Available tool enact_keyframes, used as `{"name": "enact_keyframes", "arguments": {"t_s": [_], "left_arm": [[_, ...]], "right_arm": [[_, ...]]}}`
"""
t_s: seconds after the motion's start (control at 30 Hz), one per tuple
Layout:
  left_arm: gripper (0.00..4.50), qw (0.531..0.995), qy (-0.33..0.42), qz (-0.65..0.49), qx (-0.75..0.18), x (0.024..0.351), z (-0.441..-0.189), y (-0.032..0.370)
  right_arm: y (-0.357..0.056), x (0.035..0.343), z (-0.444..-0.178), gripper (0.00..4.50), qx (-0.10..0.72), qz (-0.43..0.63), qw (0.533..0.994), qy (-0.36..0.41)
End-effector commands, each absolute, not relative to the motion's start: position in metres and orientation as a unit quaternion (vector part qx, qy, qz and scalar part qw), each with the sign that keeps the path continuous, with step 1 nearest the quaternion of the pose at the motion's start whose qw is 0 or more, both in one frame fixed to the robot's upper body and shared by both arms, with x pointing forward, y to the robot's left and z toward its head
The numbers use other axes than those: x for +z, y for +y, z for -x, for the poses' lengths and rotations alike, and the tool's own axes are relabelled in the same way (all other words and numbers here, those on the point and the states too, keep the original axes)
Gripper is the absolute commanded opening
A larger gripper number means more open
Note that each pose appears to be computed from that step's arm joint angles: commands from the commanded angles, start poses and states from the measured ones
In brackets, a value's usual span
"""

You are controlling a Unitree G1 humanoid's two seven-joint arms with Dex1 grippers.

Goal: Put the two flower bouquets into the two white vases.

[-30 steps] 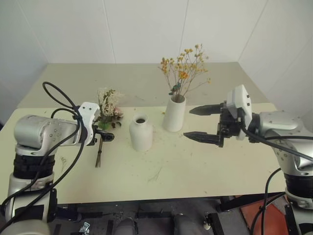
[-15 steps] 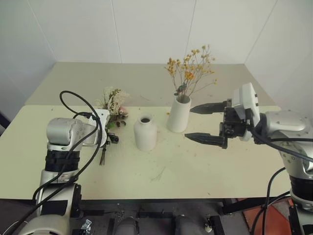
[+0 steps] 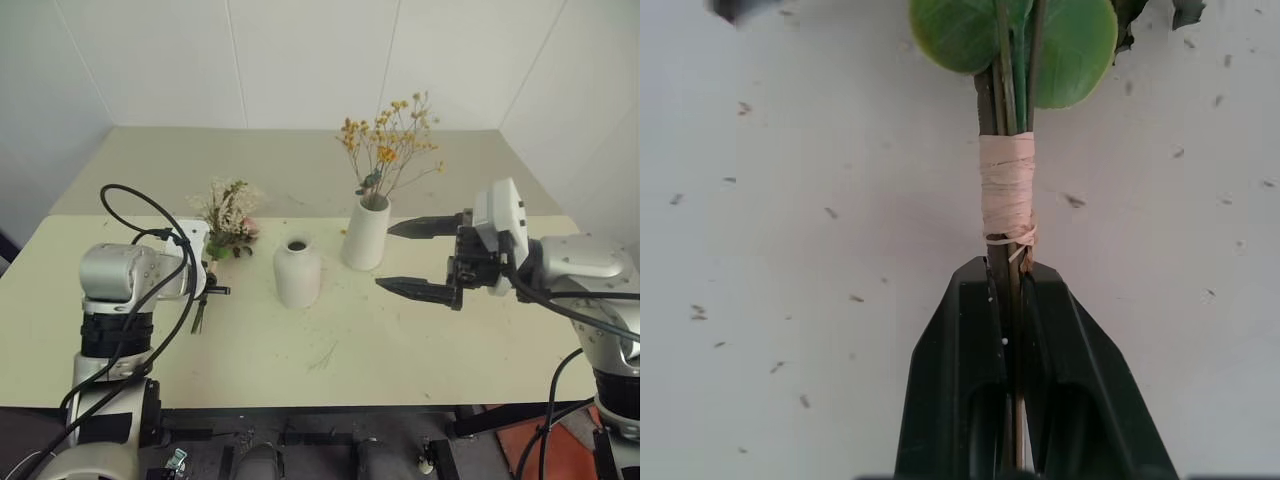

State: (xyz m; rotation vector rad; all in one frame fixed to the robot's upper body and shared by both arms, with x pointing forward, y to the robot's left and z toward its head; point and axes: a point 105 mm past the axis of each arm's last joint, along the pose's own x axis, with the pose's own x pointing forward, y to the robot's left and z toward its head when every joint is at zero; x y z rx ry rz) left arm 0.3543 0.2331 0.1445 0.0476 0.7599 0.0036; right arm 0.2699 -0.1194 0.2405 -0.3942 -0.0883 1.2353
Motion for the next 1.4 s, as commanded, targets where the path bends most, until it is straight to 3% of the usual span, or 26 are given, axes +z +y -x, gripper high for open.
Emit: {"name": "enact_keyframes", "arguments": {"t_s": [0.03,0.27,0.4,0.67,0.93,1.4], "left_arm": [[0.00,0.964,0.264,-0.004,0.016,0.189,-0.358,0.244],[0.00,0.993,0.103,0.004,-0.055,0.257,-0.368,0.232],[0.00,0.968,-0.072,0.070,-0.231,0.314,-0.350,0.188],[0.00,0.907,-0.147,0.094,-0.384,0.343,-0.333,0.147],[0.00,0.850,-0.192,0.105,-0.478,0.342,-0.319,0.113],[0.00,0.867,-0.167,0.051,-0.467,0.288,-0.336,0.110]], "right_arm": [[-0.125,0.249,-0.263,4.50,0.570,0.199,0.795,-0.061],[-0.133,0.248,-0.273,4.50,0.547,0.204,0.810,-0.057],[-0.132,0.246,-0.272,4.50,0.550,0.200,0.809,-0.055],[-0.134,0.247,-0.274,4.50,0.537,0.200,0.818,-0.057],[-0.134,0.248,-0.271,4.50,0.528,0.199,0.823,-0.060],[-0.137,0.247,-0.265,4.50,0.509,0.190,0.837,-0.060]]}}
